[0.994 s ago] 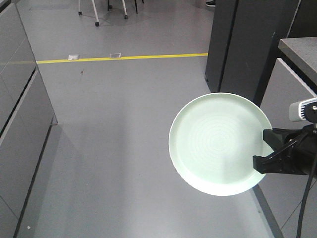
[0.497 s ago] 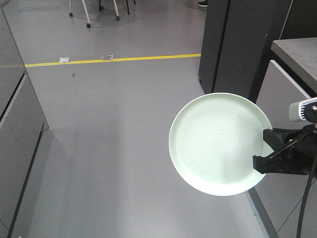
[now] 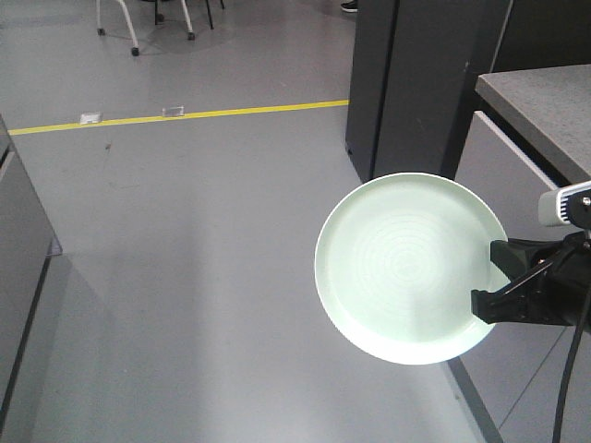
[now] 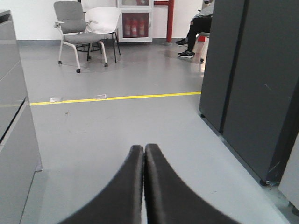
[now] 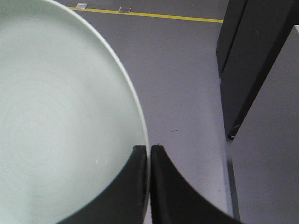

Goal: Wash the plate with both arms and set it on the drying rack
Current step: 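Keep driving toward the far counter with the plate held upright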

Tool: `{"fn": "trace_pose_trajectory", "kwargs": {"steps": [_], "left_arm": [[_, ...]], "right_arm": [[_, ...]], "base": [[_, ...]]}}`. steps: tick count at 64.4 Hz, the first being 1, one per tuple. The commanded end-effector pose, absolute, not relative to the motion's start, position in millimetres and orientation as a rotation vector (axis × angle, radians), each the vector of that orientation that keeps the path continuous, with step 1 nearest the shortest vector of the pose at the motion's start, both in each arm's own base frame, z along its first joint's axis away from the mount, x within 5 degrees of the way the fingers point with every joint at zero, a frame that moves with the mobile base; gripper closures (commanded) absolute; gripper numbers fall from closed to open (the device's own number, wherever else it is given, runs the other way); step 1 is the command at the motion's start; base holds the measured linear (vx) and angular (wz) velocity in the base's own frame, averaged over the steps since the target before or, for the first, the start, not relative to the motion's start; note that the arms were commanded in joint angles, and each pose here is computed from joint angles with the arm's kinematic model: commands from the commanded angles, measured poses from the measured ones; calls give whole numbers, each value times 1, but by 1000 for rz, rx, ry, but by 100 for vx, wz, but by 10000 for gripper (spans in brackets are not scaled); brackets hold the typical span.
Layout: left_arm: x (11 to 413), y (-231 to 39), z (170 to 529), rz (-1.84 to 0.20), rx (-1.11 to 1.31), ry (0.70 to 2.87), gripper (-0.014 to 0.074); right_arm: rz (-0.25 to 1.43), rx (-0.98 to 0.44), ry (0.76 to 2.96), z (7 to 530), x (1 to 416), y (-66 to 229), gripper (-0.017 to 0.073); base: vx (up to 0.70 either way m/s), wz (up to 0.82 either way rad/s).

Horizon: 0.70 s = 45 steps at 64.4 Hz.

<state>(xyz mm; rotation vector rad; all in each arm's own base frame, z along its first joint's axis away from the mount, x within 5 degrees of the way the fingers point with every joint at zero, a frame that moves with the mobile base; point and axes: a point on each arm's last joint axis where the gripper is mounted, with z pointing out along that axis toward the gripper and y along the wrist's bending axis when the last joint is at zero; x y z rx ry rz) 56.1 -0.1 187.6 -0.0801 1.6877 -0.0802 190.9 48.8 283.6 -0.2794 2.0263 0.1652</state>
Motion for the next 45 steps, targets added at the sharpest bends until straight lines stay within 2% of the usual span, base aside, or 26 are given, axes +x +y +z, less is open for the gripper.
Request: {"fn": "trace_pose_trajectory", "kwargs": {"steps": [1, 45], "left_arm": [[56, -1, 189, -92, -68, 1621, 590], [56, -1, 189, -92, -68, 1621, 590]], "right_arm": [[159, -258, 1913, 301, 194, 48, 564], [159, -258, 1913, 301, 194, 48, 564]], "base": [[5, -16], [7, -25]]}}
